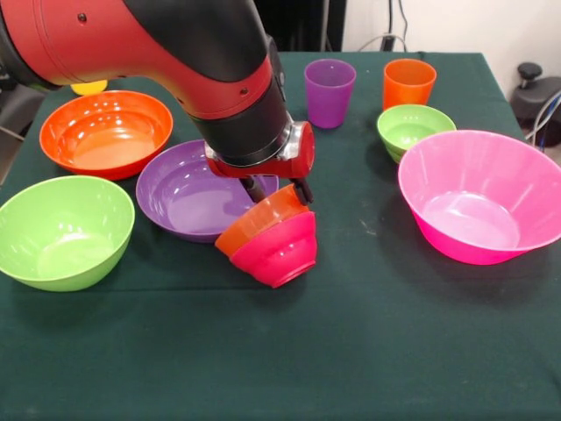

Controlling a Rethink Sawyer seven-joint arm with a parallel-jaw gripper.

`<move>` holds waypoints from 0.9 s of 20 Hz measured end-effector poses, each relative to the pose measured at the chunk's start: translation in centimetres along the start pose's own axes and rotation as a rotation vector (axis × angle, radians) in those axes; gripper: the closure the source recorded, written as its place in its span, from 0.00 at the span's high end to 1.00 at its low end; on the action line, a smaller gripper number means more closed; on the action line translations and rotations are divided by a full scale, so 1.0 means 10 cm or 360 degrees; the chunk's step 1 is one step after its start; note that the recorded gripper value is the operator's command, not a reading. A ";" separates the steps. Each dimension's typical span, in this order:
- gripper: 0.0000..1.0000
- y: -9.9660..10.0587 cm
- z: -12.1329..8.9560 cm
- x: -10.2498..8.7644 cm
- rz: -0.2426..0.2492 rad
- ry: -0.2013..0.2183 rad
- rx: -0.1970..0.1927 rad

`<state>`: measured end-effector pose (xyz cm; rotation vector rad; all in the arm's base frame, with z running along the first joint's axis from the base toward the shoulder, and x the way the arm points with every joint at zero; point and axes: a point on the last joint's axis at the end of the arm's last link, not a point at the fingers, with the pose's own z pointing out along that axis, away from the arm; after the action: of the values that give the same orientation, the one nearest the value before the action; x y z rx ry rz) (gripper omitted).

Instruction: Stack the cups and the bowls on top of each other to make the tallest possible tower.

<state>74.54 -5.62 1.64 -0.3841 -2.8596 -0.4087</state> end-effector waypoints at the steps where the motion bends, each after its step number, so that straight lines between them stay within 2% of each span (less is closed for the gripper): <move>1: 1.00 0.00 0.00 0.00 0.0002 0.0000 -0.0002; 7: 1.00 0.00 -0.02 -0.01 0.0012 -0.0008 -0.0013; 12: 1.00 0.01 -0.02 -0.05 0.0019 -0.0056 -0.0024; 18: 1.00 0.06 0.00 -0.09 0.0019 -0.0072 -0.0022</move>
<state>75.54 -5.27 1.59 -0.4177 -2.8982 -0.4233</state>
